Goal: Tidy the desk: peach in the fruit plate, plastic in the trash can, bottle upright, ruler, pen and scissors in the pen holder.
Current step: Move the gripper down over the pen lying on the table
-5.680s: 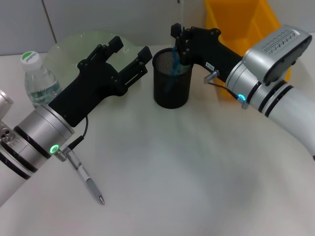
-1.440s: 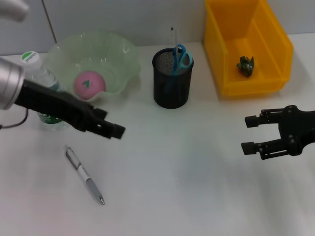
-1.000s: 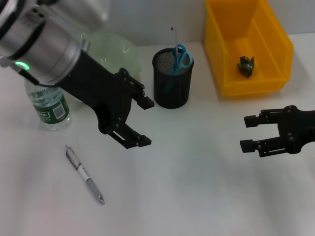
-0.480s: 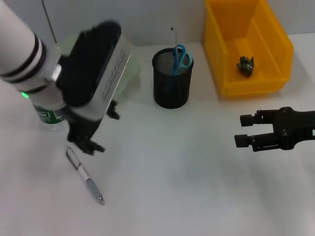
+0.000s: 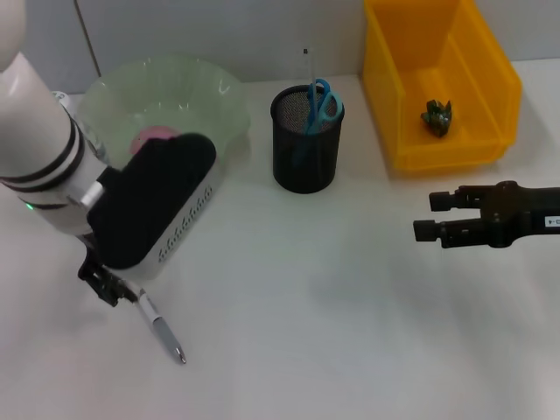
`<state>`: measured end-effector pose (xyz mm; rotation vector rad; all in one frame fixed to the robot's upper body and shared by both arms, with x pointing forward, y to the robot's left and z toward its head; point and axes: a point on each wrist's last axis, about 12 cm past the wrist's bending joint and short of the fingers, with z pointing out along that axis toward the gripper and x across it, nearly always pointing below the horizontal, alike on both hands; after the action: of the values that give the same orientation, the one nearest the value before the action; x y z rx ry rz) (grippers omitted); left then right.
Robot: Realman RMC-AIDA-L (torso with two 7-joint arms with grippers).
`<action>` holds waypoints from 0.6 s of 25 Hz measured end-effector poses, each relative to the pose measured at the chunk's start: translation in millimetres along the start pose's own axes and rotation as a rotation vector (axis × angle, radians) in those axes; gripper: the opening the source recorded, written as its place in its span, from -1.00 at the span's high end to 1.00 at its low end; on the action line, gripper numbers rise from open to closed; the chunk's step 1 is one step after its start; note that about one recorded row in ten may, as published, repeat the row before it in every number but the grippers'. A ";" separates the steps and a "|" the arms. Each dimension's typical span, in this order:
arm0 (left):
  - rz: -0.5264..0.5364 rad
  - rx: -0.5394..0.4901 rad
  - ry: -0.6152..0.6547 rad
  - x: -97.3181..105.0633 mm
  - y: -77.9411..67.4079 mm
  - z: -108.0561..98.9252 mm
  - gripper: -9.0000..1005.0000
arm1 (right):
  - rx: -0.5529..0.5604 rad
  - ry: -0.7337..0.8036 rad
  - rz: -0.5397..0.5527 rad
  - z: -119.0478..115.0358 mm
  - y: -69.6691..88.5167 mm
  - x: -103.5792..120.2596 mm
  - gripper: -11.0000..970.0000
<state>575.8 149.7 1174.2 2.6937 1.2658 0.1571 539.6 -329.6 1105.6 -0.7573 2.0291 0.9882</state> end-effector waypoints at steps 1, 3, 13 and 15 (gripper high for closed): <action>0.026 0.010 -0.003 -2.1 -0.5 1.9 -0.50 | -0.003 0.000 0.003 1.1 -0.2 -0.3 -0.68; 0.058 0.021 -0.009 -4.7 -0.8 4.1 -0.50 | -0.010 0.000 0.007 2.8 -0.1 -0.7 -0.68; 0.170 0.060 -0.053 -8.8 -4.3 16.3 -0.49 | -0.021 0.009 0.018 6.5 1.2 2.0 -0.68; 0.185 0.069 -0.053 -7.6 -4.2 21.4 -0.49 | -0.025 0.011 0.023 7.8 1.7 3.5 -0.68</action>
<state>571.2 144.3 1152.2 2.8513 1.0239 0.0644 539.2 -322.9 1100.2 -0.7552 2.0427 1.0258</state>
